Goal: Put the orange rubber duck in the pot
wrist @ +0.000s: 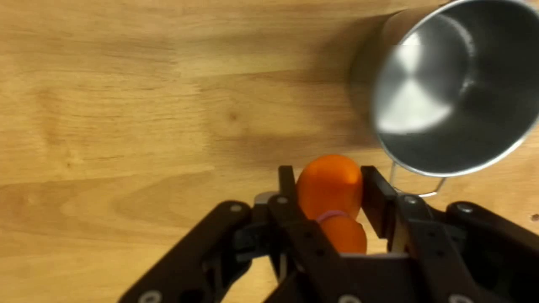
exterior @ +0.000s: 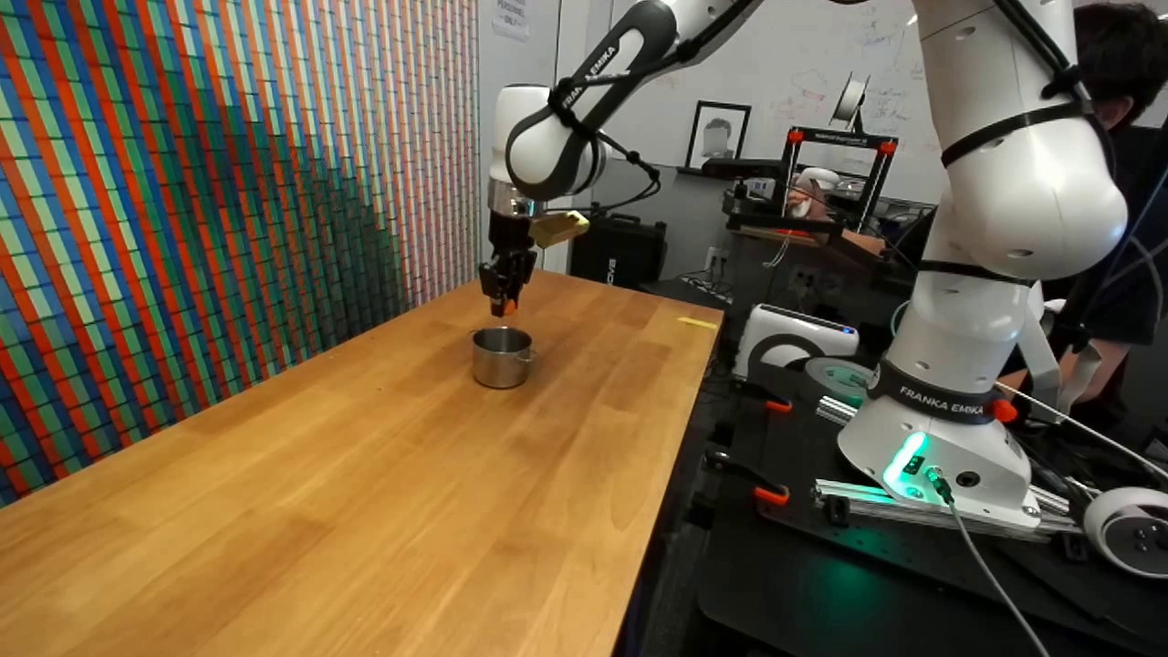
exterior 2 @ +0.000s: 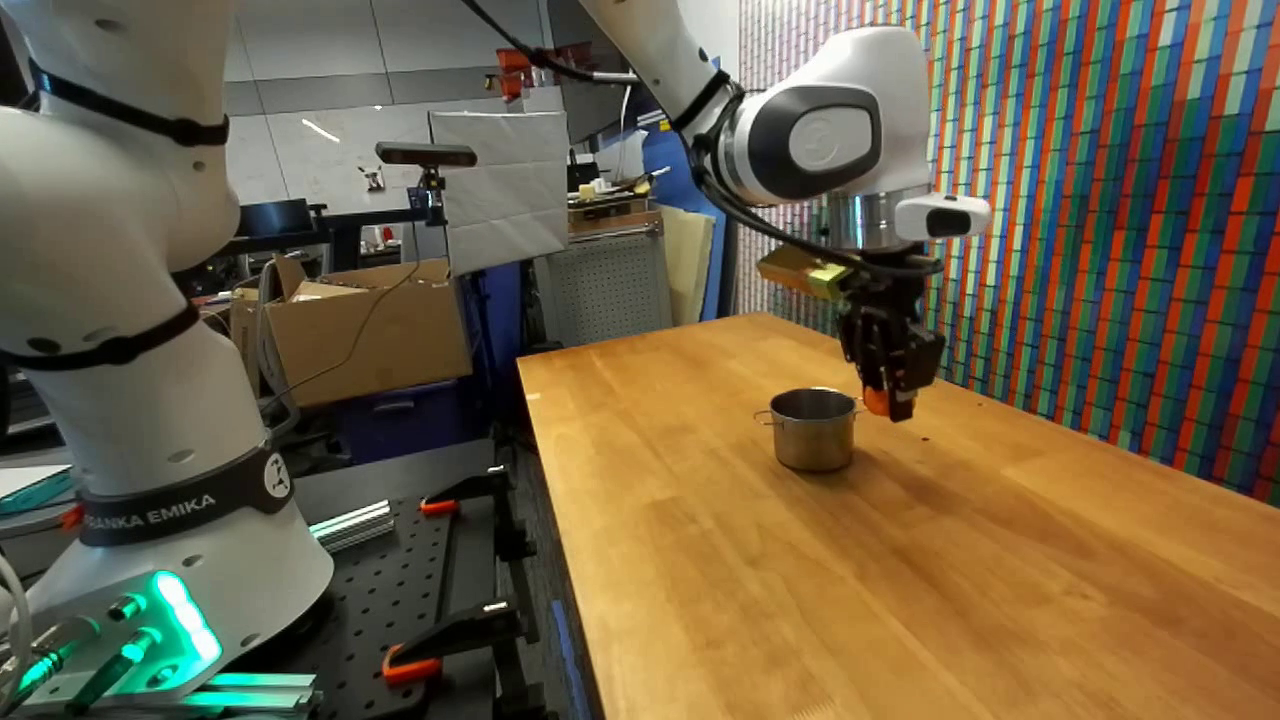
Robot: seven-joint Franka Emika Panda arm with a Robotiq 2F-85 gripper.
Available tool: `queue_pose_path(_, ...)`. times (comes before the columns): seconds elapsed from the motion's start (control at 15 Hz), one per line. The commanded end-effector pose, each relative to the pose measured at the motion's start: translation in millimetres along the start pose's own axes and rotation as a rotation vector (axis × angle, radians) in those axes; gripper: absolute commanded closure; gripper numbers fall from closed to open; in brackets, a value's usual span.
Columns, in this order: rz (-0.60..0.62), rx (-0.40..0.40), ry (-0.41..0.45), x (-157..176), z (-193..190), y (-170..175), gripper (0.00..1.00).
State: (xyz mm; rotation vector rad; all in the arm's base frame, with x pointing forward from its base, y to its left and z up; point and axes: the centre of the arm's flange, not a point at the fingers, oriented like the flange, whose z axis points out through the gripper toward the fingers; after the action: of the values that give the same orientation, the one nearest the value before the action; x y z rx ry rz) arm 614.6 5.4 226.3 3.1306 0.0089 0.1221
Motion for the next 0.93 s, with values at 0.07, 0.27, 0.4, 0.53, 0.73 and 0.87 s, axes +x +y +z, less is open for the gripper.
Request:
queue_pose_path(0.07, -0.023, 0.113, -0.095, -6, -53, -9, 0.8)
queue_pose_path(0.27, -0.032, 0.162, -0.15, -23, -58, -21, 0.8)
queue_pose_path(0.4, -0.039, 0.167, -0.145, -32, -53, -27, 0.8)
queue_pose_path(0.53, -0.055, 0.151, -0.111, -39, -43, -33, 0.8)
queue_pose_path(0.73, -0.068, 0.155, -0.109, -45, -30, -40, 0.31)
queue_pose_path(0.87, -0.072, 0.144, -0.097, -46, -23, -42, 0.27)
